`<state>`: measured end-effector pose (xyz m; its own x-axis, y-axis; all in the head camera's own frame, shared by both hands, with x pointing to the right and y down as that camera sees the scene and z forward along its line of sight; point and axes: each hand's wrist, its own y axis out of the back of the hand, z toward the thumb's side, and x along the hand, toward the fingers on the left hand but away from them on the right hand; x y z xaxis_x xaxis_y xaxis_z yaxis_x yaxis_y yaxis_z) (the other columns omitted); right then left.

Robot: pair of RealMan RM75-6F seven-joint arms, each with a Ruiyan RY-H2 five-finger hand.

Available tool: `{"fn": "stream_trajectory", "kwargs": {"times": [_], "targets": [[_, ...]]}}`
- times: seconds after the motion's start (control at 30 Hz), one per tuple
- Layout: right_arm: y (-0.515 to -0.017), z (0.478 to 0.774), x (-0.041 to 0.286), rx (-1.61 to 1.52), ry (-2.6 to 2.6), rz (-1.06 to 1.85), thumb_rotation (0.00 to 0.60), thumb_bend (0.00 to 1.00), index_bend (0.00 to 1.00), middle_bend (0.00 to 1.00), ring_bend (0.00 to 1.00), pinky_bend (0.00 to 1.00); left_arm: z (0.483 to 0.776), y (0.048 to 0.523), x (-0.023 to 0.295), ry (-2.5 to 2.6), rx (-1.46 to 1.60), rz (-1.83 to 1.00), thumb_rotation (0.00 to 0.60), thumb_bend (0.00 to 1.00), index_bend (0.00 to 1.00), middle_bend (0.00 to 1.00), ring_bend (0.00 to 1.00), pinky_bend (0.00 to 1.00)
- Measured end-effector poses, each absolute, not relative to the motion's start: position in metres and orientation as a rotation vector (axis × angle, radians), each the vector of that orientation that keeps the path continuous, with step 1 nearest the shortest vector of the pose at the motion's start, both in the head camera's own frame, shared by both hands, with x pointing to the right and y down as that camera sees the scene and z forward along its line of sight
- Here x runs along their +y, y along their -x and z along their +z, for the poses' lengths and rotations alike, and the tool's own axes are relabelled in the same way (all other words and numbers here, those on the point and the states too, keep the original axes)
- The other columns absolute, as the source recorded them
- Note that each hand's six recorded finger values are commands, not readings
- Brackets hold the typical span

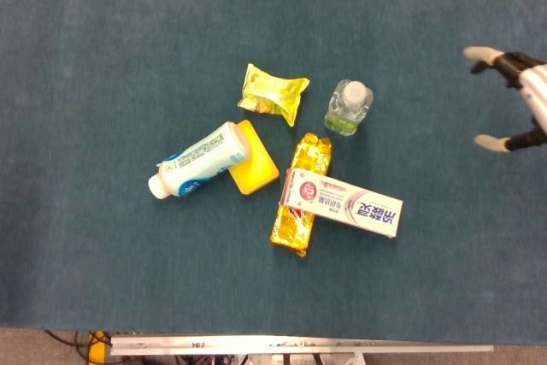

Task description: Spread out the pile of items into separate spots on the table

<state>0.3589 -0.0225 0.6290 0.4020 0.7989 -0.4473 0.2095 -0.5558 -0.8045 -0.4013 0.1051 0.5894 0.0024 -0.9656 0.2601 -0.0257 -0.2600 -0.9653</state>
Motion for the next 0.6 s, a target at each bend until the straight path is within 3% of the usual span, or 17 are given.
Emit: {"fn": "stream_trajectory", "kwargs": {"times": [0.6], "targets": [[-0.272,0.671,-0.049,-0.709,2.083,1.099,0.6,0.0,0.04,0.21,0.16,0.3,0.594,0.407,0.109,1.43,1.094,-1.408,0.6,0.37,0.33,0.2,0.13,0.24]]}}
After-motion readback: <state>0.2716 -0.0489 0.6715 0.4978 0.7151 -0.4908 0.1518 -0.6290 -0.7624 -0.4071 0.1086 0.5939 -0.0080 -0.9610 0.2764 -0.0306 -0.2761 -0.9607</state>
